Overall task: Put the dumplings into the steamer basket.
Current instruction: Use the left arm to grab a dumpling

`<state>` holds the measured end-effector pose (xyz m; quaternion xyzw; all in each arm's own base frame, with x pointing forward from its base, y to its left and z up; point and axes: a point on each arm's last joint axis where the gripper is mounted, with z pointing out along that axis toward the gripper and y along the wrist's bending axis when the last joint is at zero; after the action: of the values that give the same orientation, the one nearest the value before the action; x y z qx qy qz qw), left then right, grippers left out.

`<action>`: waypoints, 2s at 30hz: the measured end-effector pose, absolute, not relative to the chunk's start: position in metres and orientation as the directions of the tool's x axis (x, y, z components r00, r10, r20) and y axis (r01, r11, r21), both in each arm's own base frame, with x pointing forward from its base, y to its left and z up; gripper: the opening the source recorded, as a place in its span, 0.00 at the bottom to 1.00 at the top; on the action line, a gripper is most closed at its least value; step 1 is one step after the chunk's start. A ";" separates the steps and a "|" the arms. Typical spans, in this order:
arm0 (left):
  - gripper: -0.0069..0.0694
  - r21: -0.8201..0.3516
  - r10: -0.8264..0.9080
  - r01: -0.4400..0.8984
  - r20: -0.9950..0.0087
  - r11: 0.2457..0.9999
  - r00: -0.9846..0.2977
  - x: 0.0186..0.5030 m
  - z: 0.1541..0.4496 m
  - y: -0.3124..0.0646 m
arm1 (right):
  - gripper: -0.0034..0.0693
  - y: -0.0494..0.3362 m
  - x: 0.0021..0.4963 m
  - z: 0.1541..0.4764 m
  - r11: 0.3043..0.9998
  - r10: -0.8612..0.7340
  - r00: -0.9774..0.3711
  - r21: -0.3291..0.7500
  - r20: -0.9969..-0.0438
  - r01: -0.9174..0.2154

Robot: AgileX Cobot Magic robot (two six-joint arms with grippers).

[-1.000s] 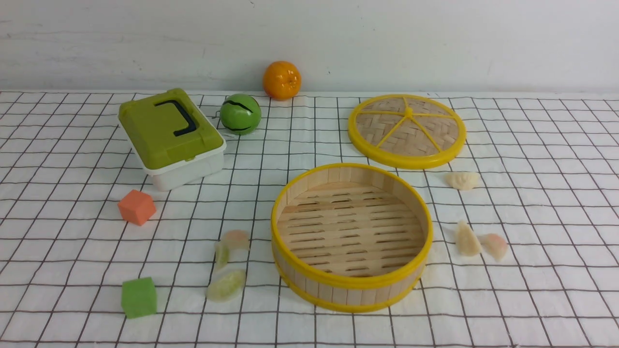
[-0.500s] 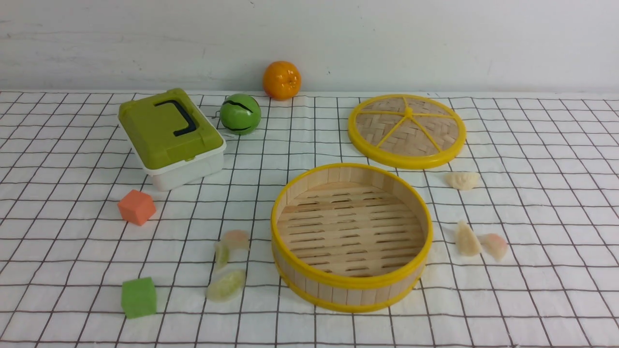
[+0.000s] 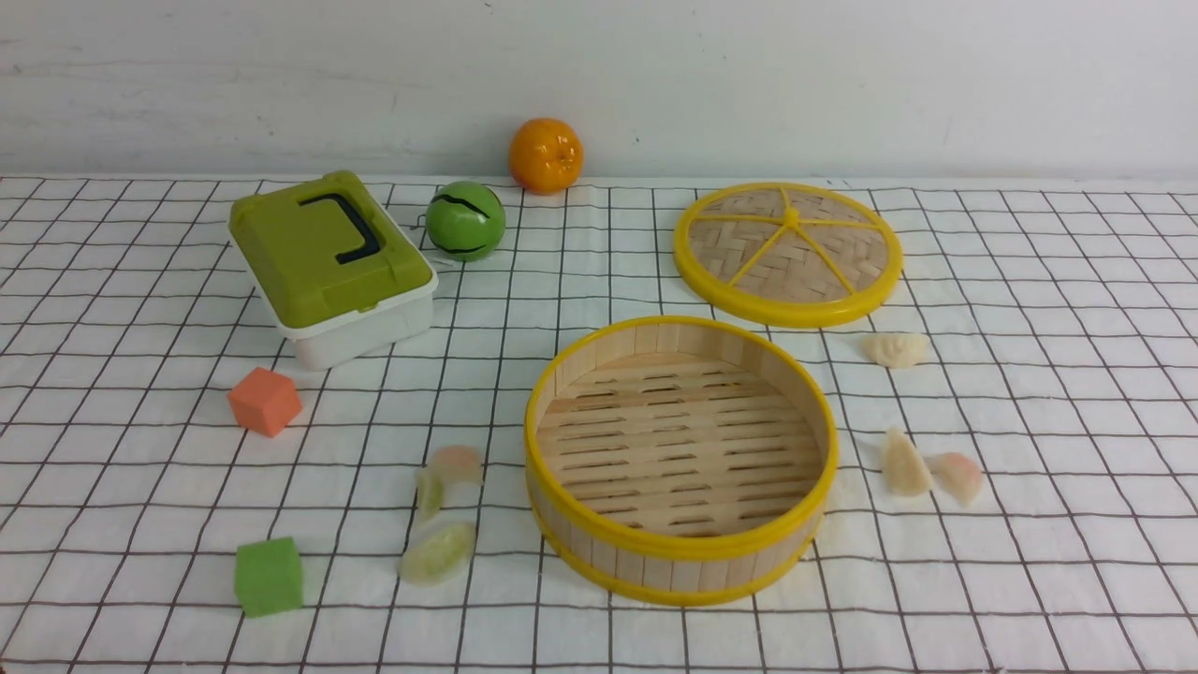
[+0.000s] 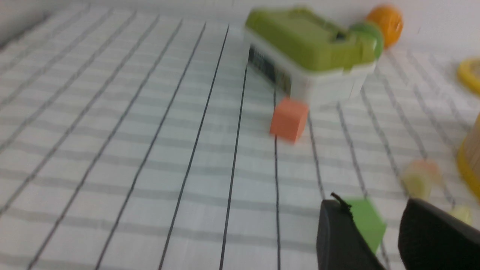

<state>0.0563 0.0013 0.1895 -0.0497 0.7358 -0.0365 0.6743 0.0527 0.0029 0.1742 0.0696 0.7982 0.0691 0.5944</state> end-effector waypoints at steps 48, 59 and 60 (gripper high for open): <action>0.07 -0.473 -0.457 -0.003 -0.849 0.881 -0.267 0.206 0.323 -0.031 | 0.04 0.001 0.124 0.294 0.980 0.196 -0.425 0.184 -0.884 0.070; 0.07 -0.239 -0.257 -0.095 -0.877 0.966 -0.406 0.245 0.323 -0.068 | 0.04 0.025 0.178 0.258 0.969 0.029 -0.817 0.217 -0.577 -0.119; 0.07 -0.230 -0.252 -0.104 -0.875 0.968 -0.413 0.246 0.323 -0.067 | 0.04 0.026 0.179 0.258 0.966 0.017 -0.814 0.218 -0.581 -0.136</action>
<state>0.2460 -0.0672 0.3229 -0.1062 0.8376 -0.0698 0.5313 0.1793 0.0263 0.2583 -0.0315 0.9440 0.1258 0.3034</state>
